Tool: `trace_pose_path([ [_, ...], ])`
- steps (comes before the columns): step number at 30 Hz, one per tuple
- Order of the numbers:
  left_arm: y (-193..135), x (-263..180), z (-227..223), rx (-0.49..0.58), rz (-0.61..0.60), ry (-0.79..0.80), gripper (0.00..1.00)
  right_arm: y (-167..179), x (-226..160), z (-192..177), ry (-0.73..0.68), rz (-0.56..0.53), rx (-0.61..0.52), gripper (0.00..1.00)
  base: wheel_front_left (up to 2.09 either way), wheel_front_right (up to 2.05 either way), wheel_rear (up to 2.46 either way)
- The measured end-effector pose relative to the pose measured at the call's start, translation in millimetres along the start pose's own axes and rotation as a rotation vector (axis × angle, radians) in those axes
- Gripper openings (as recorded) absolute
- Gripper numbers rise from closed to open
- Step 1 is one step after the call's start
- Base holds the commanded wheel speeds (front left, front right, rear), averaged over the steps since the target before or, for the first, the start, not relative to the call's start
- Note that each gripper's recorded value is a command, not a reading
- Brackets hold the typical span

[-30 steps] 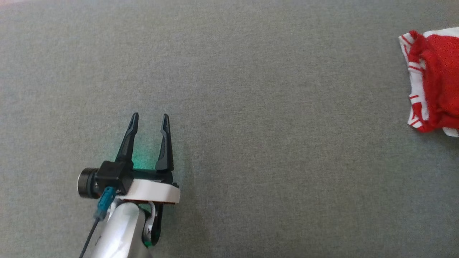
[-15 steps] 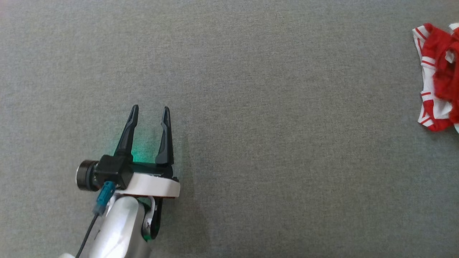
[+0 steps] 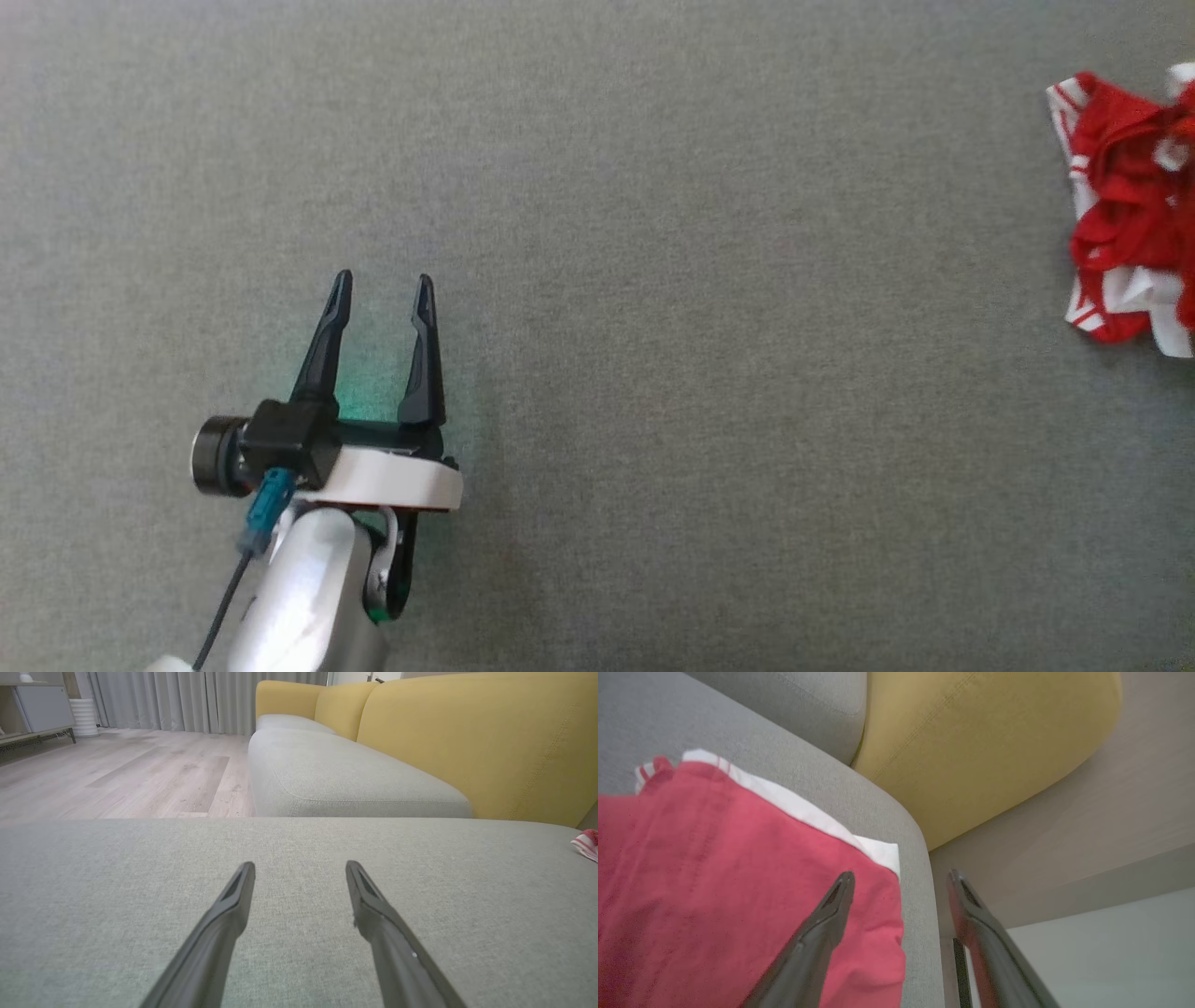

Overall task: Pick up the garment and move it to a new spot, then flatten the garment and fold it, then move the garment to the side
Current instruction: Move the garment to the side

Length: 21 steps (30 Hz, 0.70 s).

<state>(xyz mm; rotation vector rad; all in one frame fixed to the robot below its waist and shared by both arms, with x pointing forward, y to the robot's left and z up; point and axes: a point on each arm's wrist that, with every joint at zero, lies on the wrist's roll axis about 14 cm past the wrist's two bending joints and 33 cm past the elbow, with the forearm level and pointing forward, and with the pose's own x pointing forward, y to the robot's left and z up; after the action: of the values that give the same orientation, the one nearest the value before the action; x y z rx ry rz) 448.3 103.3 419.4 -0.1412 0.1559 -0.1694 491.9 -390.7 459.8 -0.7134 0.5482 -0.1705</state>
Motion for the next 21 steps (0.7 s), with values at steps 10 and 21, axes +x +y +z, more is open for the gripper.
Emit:
trace_pose_path([
  [10, -7, -14, 45, 0.01, -0.006, -0.116, 1.0, 25, -53, 113, -0.395, 0.046, 0.305, 1.0, 0.0, 0.0, 0.0],
  [21, -12, -53, 67, 0.008, -0.004, -0.179, 1.0, 55, -147, 189, -0.783, 0.17, 0.715, 1.0, 0.0, 0.0, 0.0],
])
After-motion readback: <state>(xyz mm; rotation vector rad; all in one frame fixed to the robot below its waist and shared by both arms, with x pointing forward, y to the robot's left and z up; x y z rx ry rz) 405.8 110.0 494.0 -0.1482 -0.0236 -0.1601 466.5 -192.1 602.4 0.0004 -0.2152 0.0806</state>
